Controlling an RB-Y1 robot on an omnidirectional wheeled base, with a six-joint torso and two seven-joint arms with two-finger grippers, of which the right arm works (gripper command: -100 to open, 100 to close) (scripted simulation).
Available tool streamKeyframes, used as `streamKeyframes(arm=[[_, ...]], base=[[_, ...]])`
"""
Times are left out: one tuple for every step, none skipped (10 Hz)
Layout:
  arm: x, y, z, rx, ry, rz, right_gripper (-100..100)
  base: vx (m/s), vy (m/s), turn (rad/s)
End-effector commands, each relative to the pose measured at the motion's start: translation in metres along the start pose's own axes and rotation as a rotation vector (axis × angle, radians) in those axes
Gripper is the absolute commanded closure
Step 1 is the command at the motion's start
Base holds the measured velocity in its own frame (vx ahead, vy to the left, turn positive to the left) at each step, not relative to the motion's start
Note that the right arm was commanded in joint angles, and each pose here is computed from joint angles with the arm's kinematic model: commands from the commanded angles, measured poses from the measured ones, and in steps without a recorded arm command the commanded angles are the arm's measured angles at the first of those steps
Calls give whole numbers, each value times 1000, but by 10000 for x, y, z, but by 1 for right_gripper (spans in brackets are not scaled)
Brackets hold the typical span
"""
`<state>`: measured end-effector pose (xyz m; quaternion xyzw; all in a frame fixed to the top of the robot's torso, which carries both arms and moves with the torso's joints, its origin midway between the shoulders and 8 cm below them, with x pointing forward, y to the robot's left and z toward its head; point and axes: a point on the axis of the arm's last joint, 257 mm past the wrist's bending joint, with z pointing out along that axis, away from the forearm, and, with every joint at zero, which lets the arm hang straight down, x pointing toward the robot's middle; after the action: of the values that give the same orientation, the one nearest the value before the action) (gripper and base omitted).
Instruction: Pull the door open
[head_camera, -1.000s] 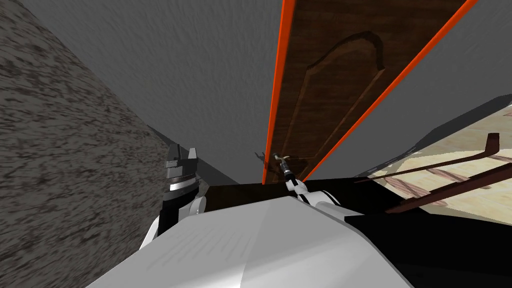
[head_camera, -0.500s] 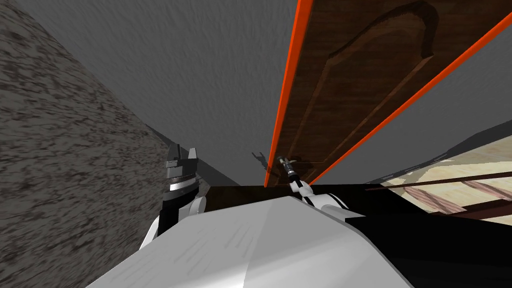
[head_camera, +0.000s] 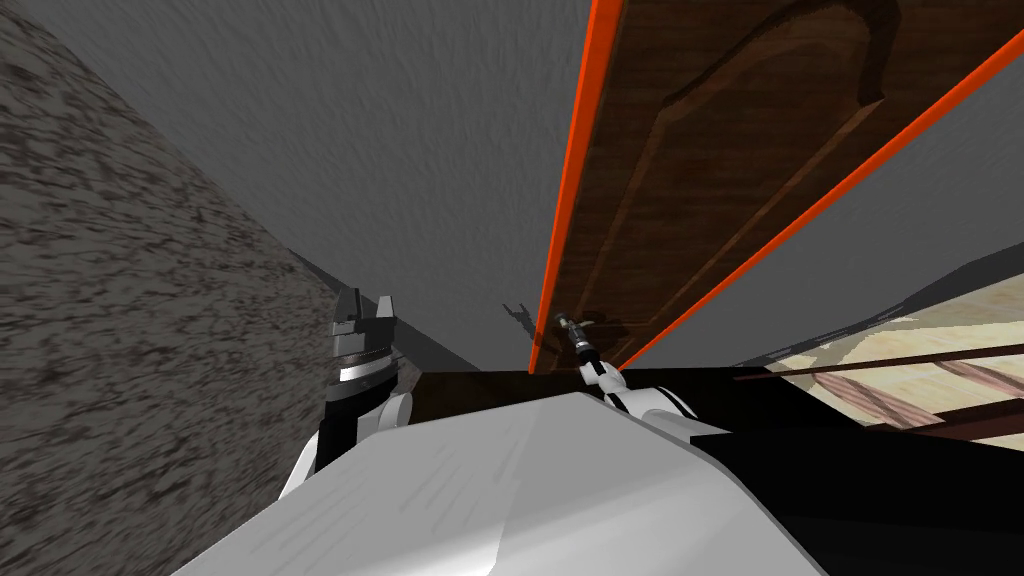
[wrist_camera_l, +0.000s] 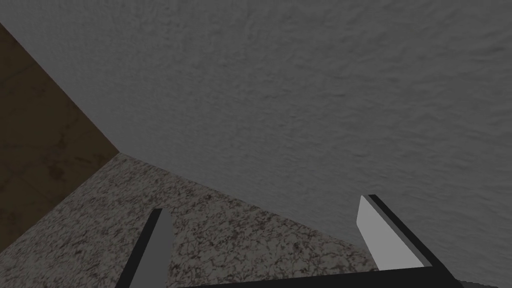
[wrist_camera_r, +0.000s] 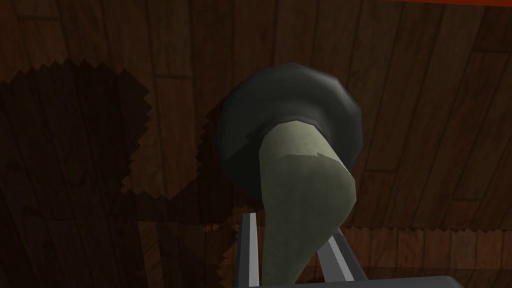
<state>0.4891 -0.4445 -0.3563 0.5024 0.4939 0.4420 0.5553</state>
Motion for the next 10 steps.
streamKeyframes(arm=[[1, 8, 3, -2, 1, -2, 100], [1, 8, 3, -2, 1, -2, 100], [0, -9, -6, 2, 0, 0, 100], [0, -9, -6, 2, 0, 0, 100], [-1, -9, -6, 2, 0, 0, 100], [-1, -9, -6, 2, 0, 0, 100], [-2, -9, -7, 2, 0, 0, 100], [-3, -9, -7, 2, -1, 0, 100], [-4, -9, -7, 2, -1, 0, 100], [-4, -9, -7, 2, -1, 0, 100]], base=[[-5, 0, -2], [0, 0, 0], [-91, -37, 21], [-126, -35, 31], [-158, -13, 15], [-174, -3, -1], [-194, -2, -1], [-204, -27, 2], [-208, -24, 9], [-208, -59, 11]])
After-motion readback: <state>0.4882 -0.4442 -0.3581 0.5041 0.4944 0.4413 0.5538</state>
